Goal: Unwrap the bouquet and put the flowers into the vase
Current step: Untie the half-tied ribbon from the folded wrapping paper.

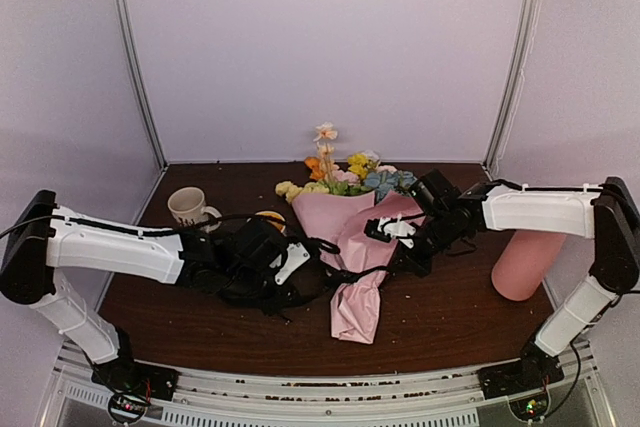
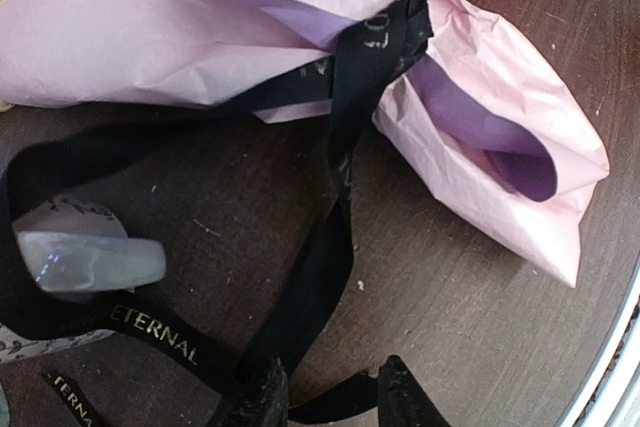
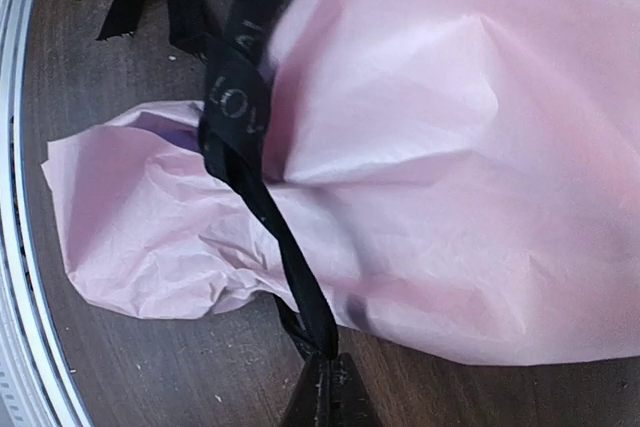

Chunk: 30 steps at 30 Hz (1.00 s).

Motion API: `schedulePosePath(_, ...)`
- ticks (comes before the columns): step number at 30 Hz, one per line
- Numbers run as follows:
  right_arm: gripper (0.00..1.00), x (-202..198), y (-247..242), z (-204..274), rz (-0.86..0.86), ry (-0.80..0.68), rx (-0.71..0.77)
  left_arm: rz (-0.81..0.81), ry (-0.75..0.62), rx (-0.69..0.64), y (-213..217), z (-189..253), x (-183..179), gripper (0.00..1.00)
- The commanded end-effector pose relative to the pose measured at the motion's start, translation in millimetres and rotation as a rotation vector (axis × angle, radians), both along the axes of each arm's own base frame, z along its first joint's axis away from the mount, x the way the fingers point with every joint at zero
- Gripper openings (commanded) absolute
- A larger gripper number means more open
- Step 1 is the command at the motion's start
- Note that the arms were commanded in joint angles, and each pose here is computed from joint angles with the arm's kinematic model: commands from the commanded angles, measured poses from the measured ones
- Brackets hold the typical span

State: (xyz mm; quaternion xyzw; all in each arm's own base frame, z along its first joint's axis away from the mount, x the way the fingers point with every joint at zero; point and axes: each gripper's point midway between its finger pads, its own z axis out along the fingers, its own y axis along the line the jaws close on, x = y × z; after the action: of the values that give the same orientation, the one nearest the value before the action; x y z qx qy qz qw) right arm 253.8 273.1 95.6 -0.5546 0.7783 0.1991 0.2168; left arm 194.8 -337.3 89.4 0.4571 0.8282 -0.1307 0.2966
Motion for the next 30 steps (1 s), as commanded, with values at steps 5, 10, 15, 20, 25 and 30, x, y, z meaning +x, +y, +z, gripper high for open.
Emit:
schedulePosePath(5, 0.2, -1.1, -28.0, -23.9, -0.118, 0.057, -0.062, -0.098, -0.036, -0.076, -47.6, 11.1, 10.6, 0.36)
schedulePosePath(10, 0.36, 2.9, -11.6, 8.5, -0.044, -0.074, -0.036, -0.084, -0.055, -0.087, -47.2, 12.5, 13.7, 0.36)
schedulePosePath(15, 0.41, -0.4, 17.5, 10.6, 0.08, -0.167, -0.077, -0.058, -0.072, -0.103, -37.7, 19.2, 13.1, 0.36)
schedulePosePath(20, 0.42, -1.5, 51.9, 7.7, 0.157, -0.15, -0.077, -0.004, -0.101, -0.124, -20.6, 26.2, 13.5, 0.37)
schedulePosePath(25, 0.24, -3.3, 65.0, -0.6, 0.202, -0.11, -0.12, 0.07, -0.137, -0.163, 2.3, 36.4, 13.4, 0.39)
schedulePosePath(30, 0.16, -2.7, 55.3, 20.0, 0.181, -0.164, -0.117, 0.078, -0.127, -0.145, 4.8, 31.1, 12.8, 0.39)
